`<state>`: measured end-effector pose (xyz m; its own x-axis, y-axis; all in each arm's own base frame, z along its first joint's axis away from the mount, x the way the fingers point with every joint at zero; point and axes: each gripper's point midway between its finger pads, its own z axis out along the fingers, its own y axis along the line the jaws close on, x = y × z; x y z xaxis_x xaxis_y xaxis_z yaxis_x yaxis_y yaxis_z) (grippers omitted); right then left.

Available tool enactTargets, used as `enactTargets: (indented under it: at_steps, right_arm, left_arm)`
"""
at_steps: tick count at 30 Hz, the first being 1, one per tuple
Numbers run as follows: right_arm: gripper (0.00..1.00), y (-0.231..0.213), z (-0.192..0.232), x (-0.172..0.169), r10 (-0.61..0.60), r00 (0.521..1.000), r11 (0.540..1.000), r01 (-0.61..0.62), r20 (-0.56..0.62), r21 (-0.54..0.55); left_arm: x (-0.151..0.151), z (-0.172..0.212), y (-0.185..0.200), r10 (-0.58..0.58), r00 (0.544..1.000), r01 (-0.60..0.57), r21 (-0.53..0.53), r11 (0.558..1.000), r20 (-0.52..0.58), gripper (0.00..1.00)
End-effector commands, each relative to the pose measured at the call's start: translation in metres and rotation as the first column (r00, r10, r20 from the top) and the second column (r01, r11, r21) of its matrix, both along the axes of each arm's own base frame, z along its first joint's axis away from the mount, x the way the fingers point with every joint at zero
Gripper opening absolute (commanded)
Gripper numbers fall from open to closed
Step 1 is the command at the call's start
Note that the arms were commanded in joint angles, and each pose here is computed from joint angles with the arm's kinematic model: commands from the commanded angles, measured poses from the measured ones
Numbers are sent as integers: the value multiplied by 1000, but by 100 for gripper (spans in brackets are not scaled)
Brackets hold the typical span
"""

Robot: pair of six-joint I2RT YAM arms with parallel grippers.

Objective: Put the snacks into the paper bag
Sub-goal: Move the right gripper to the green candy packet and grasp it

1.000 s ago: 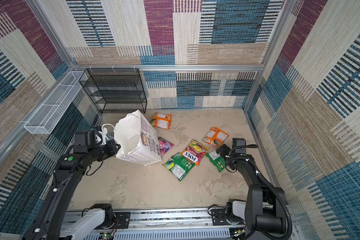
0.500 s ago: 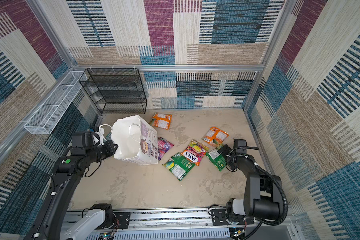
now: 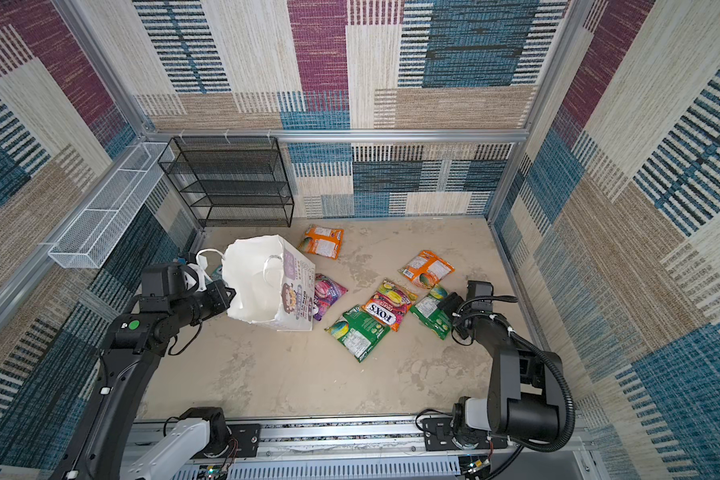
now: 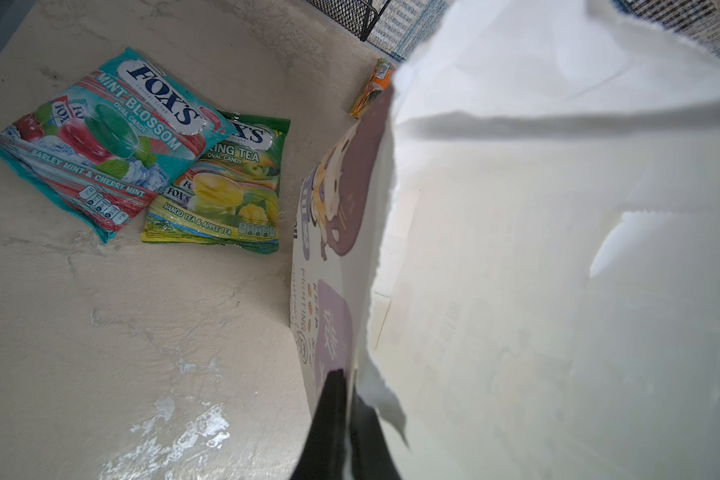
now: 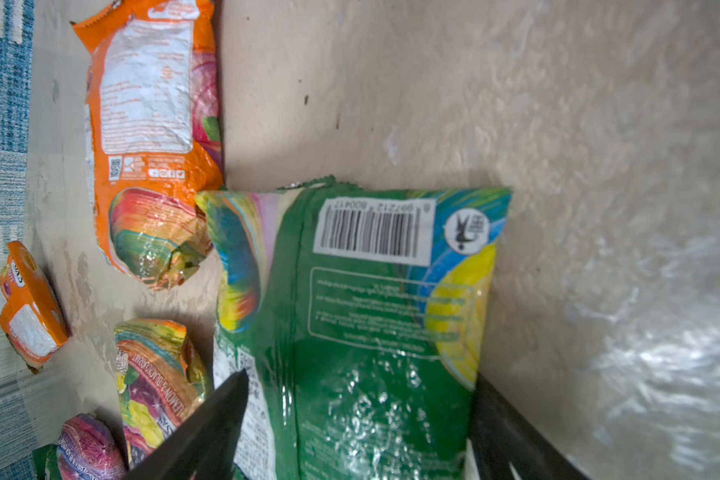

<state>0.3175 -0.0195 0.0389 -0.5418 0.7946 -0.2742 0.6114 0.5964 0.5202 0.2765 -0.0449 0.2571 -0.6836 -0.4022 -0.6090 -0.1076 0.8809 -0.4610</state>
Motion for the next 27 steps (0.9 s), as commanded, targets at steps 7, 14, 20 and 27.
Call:
enactTargets:
  at_steps: [7,14,20,27]
  right_arm:
    - [60,2,-46,-20,12,991,1000,-11,-134,6]
    - [20,14,-48,-14,97,990,995,-92,-98,46]
    - [3,17,-19,-5,125,992,992,-124,-11,32]
    - [0,9,57,5,147,977,987,-136,153,-81]
  left_arm:
    - [4,8,-3,-22,999,22,-3,1000,42,0]
    - [4,10,-3,-25,998,25,-4,1000,52,0]
    - [5,11,-2,-20,998,20,1,1000,62,0]
    - [4,12,-9,-46,997,47,-28,998,63,0]
